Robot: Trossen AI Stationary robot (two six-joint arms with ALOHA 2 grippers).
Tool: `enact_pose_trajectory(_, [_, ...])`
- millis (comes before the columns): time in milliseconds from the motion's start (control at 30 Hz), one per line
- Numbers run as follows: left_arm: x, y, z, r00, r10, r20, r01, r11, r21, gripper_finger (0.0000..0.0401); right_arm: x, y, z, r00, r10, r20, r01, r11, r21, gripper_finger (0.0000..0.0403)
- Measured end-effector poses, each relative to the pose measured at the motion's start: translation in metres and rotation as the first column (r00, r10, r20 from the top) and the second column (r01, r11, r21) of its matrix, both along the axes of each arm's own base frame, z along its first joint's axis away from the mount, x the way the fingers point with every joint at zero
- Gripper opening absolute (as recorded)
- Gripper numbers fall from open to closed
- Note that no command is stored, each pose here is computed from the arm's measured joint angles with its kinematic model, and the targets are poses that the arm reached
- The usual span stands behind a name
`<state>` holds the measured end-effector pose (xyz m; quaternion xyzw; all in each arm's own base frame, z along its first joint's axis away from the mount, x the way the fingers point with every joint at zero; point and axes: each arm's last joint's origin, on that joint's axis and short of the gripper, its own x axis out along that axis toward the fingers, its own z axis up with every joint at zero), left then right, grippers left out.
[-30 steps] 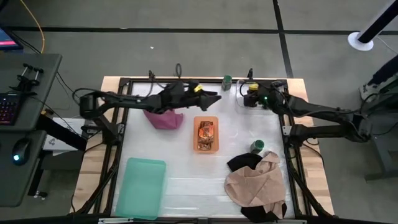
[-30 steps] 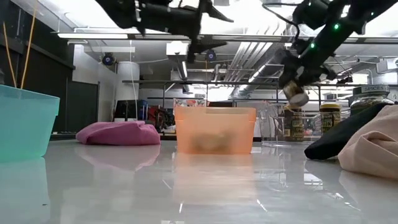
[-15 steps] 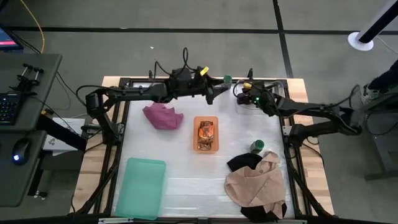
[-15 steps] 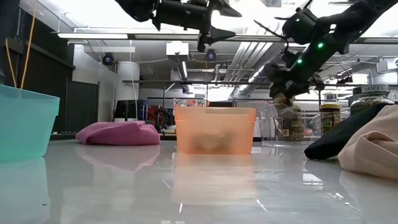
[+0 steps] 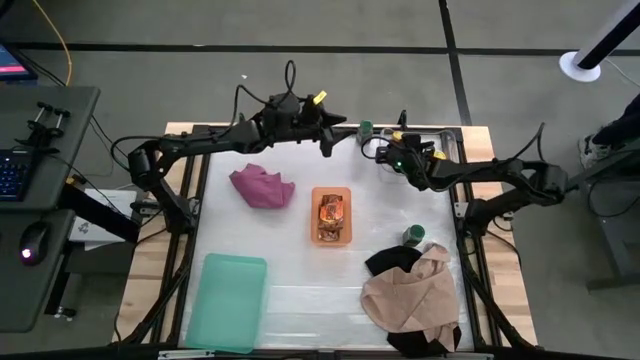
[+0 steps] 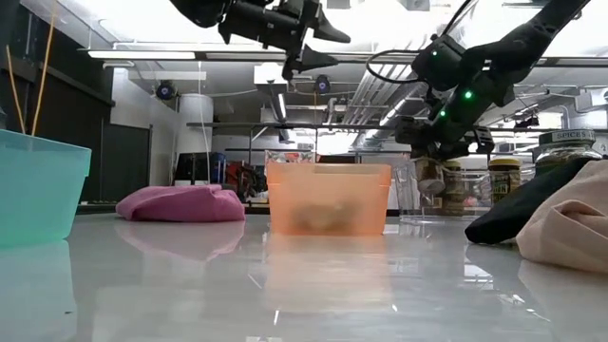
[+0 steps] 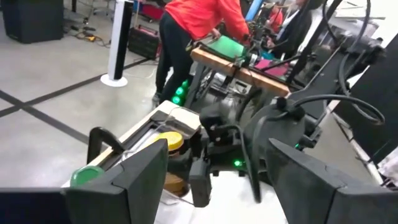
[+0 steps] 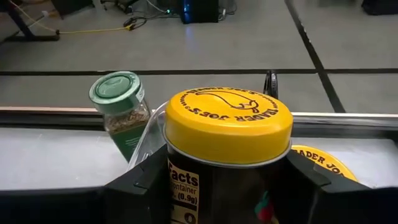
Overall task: Sort spices by type
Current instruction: Put the yellow seasoning bottle into the transparent bin
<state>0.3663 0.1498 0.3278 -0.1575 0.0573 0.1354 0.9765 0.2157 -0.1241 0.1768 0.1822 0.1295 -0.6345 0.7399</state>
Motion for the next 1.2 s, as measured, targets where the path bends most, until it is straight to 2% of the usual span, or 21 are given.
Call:
enact_pose_trajectory(333, [0.0, 0.0, 0.0, 1.0, 0.001, -0.004, -0.001, 1.0, 0.001, 0.0255, -0.001, 0.0, 0.0, 0.999, -0.015, -0.031, 0.015, 1.0, -0.016, 0.0194])
enact_pose_trajectory(467, [0.0, 0.0, -0.001, 1.0, 0.001, -0.008, -0.001, 1.0, -0.001, 0.0255, 0.0, 0.001, 0.003, 0.991, 0.017, -0.132, -0.018, 1.0, -0.01, 0.0194])
enact_pose_trajectory(633, [0.0, 0.0, -0.001, 1.0, 0.002, -0.01, -0.003, 1.0, -0.015, 0.0255, 0.007, -0.003, 0.022, 0.979, -0.004, -0.202, -0.001, 1.0, -0.022, 0.0194])
enact_pose_trajectory(767, [0.0, 0.0, -0.002, 1.0, 0.006, -0.007, -0.006, 0.999, -0.039, 0.0255, 0.017, -0.007, 0.041, 0.987, 0.036, -0.157, -0.042, 0.999, -0.034, 0.0194])
enact_pose_trajectory(900, [0.0, 0.0, -0.002, 1.0, 0.007, -0.008, -0.007, 0.999, -0.042, 0.0255, 0.019, -0.015, 0.053, 0.993, 0.027, -0.113, -0.034, 0.998, -0.06, 0.0194])
enact_pose_trajectory(1200, [0.002, -0.007, -0.002, 1.0, -0.011, -0.011, 0.011, 0.999, -0.05, 0.0255, -0.003, -0.041, 0.035, 0.998, -0.048, -0.033, 0.048, 0.999, -0.008, 0.0194])
